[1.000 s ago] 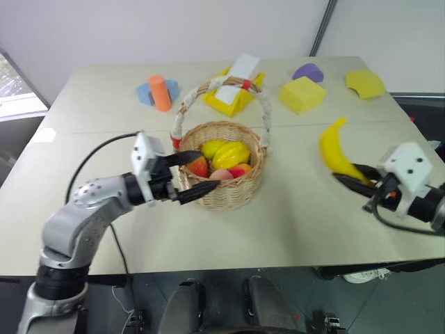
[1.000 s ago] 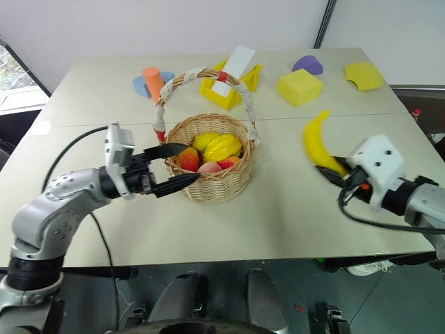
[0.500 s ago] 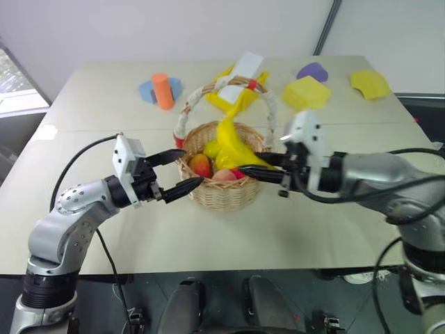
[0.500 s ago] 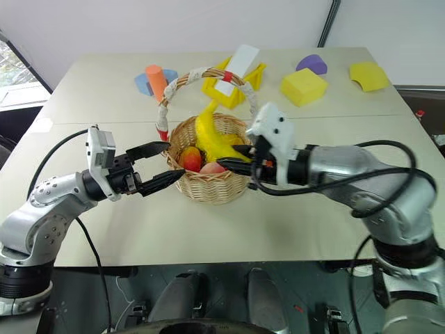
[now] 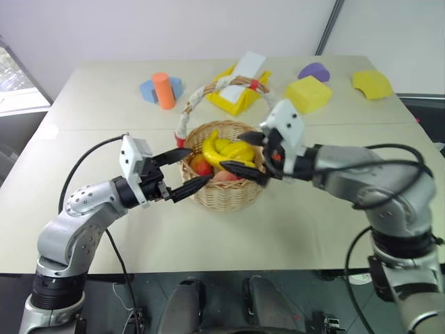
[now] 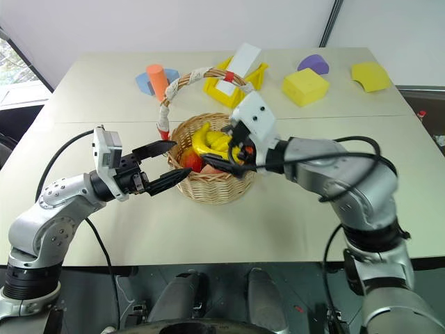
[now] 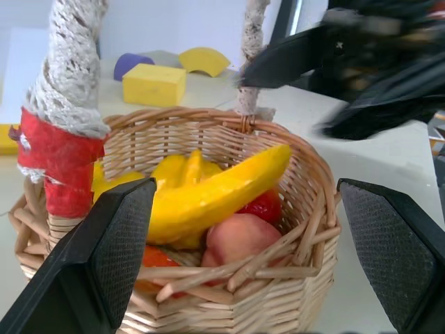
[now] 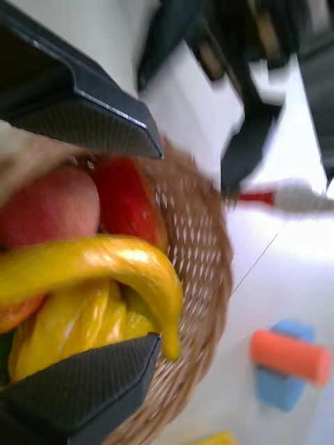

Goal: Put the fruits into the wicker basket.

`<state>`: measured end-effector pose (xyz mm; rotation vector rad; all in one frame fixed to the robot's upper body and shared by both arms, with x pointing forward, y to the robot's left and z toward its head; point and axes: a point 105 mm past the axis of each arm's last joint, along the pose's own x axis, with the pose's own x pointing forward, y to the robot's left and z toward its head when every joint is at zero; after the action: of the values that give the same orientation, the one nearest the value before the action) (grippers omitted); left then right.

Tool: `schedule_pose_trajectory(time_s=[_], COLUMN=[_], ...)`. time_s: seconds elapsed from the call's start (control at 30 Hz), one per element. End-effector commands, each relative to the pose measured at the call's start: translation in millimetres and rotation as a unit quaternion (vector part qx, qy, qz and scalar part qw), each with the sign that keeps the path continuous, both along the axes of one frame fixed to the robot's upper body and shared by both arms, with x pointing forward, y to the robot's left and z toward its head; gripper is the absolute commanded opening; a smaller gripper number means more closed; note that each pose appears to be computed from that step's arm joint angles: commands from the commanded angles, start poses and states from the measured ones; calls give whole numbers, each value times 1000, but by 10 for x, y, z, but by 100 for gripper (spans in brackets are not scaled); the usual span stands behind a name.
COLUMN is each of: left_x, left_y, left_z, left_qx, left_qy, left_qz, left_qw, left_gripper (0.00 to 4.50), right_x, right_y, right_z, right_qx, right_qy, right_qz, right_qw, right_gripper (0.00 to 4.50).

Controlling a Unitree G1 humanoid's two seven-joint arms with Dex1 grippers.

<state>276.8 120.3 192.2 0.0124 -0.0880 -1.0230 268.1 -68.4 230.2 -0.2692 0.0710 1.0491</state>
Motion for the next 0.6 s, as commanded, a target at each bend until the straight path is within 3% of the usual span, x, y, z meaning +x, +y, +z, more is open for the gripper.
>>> schedule_pose_trajectory(time_s=[0.03, 0.23, 0.43, 0.6], left_x=[-35, -18, -15, -41], left_y=[12, 51, -20, -54], left_z=[103, 15, 39, 53], left_qx=[-13, -43, -53, -56], left_qy=[-22, -4, -7, -9], left_qz=[-3, 12, 1, -3], left_qw=[1000, 999, 999, 998], left_gripper=[450, 450, 450, 450], right_x=[-213, 63, 455, 602], right_y=[-159, -573, -527, -465], right_z=[123, 87, -64, -151], right_qx=[23, 99, 148, 177], right_qy=[-29, -59, -69, -66], right_qz=[21, -110, -179, -192], right_qw=[999, 987, 970, 963], right_gripper=[391, 391, 391, 391])
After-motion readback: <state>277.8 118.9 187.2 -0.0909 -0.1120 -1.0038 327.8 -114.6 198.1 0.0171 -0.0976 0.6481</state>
